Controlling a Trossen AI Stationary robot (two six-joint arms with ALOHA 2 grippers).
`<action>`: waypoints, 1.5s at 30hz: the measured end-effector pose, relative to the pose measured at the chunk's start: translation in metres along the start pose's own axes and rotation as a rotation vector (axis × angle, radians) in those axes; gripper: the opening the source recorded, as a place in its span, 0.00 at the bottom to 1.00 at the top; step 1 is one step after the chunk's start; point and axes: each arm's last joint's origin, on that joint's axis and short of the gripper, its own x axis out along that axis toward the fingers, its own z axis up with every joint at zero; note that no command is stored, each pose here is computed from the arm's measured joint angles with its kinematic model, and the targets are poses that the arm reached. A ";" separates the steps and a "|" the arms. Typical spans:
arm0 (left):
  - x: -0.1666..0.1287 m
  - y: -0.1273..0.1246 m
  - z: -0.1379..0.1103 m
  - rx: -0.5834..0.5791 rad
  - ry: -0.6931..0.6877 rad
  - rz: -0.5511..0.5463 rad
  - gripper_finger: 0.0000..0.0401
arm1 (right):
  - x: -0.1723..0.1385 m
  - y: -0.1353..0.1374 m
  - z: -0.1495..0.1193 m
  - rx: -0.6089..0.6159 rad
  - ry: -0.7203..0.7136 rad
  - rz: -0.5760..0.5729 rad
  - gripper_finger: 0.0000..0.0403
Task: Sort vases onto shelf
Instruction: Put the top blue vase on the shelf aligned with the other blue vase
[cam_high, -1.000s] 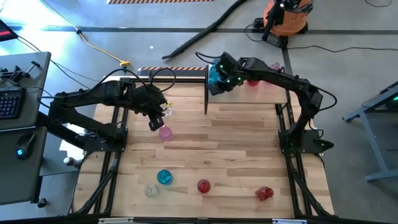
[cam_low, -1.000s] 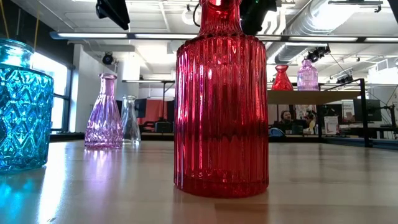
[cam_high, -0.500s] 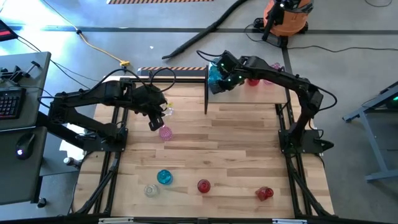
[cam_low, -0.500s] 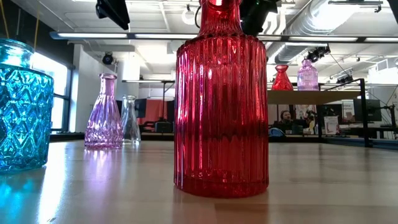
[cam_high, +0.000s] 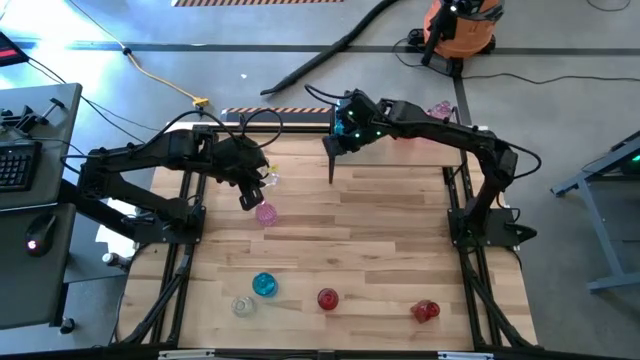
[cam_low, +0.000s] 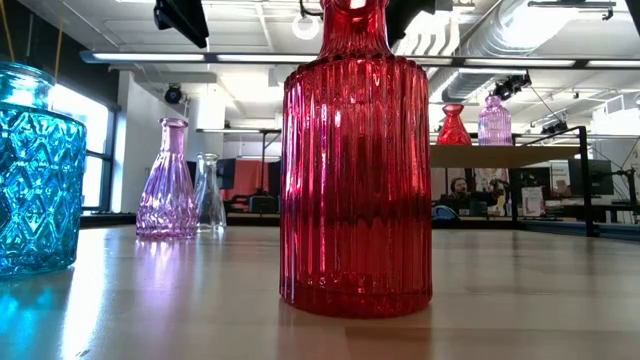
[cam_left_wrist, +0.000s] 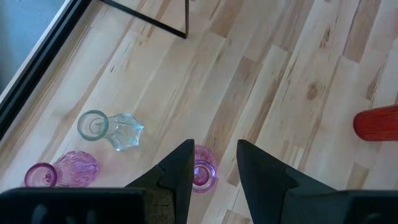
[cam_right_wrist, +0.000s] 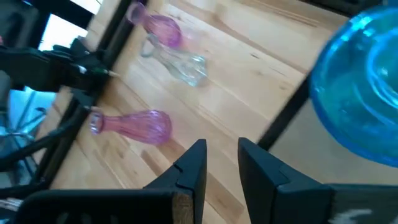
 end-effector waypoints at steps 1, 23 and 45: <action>0.000 0.000 0.000 0.000 0.000 0.000 0.28 | 0.000 0.000 0.001 -0.001 -0.009 0.004 0.18; 0.000 0.000 0.000 0.000 0.000 0.000 0.28 | -0.027 -0.009 0.024 -0.001 -0.100 -0.088 0.18; 0.000 0.000 0.000 -0.002 -0.004 -0.001 0.28 | -0.017 -0.013 0.026 -0.008 -0.085 -0.107 0.18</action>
